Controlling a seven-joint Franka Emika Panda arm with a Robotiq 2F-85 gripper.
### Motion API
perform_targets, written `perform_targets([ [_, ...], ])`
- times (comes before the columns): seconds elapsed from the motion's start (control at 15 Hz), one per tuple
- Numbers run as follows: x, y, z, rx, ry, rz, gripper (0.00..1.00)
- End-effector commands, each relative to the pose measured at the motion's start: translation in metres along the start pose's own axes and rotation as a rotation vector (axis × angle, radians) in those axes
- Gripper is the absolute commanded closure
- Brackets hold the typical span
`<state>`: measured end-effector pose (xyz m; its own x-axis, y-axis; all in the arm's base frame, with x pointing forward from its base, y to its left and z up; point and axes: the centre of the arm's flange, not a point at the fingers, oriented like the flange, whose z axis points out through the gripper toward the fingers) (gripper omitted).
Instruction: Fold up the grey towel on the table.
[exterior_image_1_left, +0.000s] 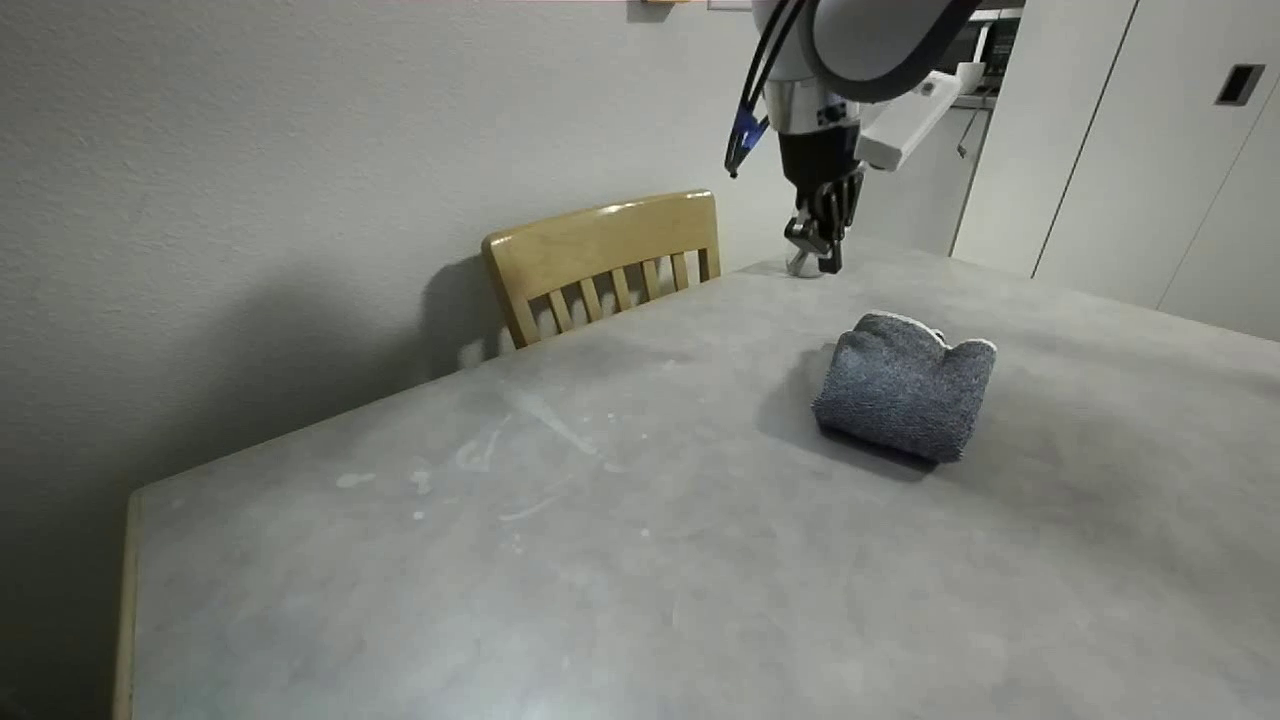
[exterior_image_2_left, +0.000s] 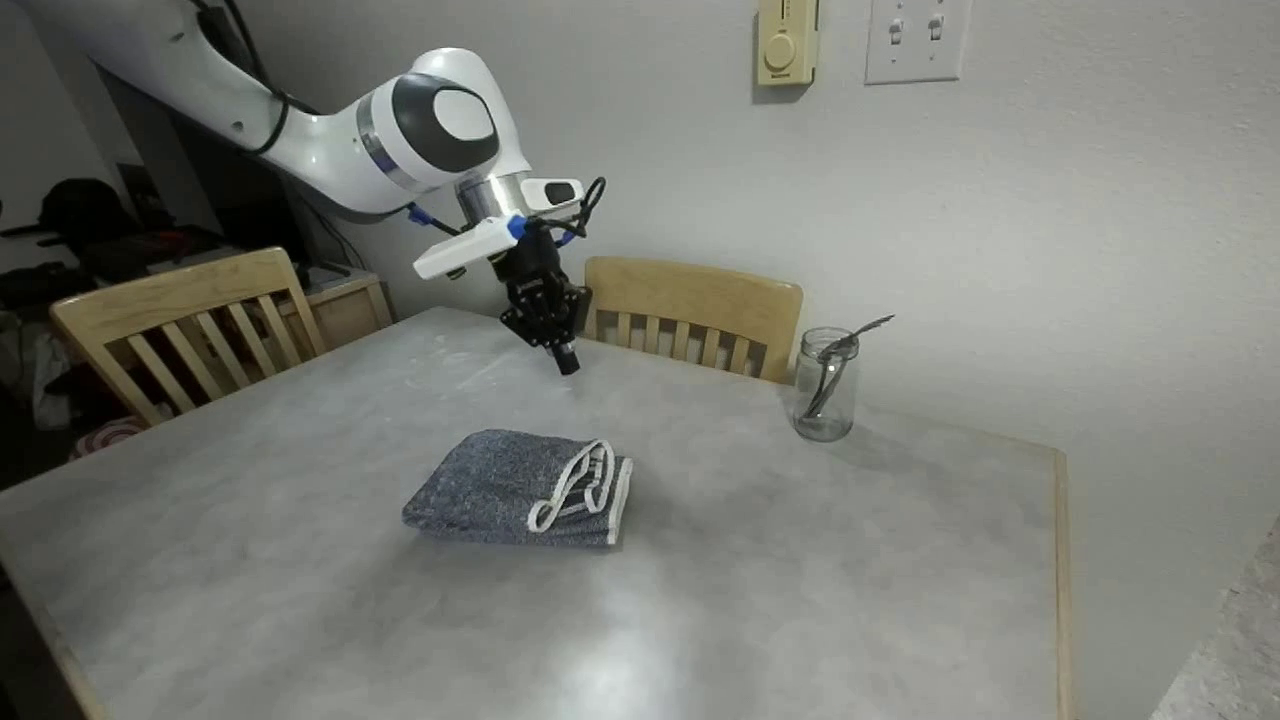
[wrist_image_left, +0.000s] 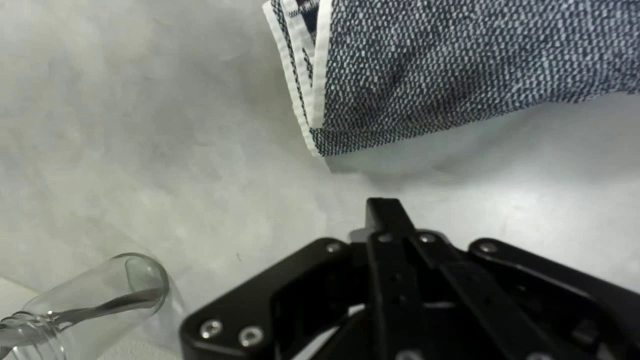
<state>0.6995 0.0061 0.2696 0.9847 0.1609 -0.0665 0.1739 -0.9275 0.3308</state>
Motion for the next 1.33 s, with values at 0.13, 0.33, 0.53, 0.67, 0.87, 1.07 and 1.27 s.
perform_targets([
  [0.13,-0.033,0.002,-0.037,0.009,0.016,-0.044,1.00],
  [0.33,-0.038,0.002,-0.045,0.019,0.022,-0.065,1.00],
  [0.53,-0.042,0.001,-0.051,0.026,0.028,-0.093,1.00],
  [0.67,-0.044,0.001,-0.054,0.029,0.032,-0.113,1.00],
  [0.87,-0.045,0.001,-0.058,0.034,0.037,-0.137,1.00],
  [1.07,-0.046,0.002,-0.063,0.048,0.050,-0.147,0.67],
  [1.27,-0.045,0.003,-0.066,0.075,0.055,-0.158,0.44],
])
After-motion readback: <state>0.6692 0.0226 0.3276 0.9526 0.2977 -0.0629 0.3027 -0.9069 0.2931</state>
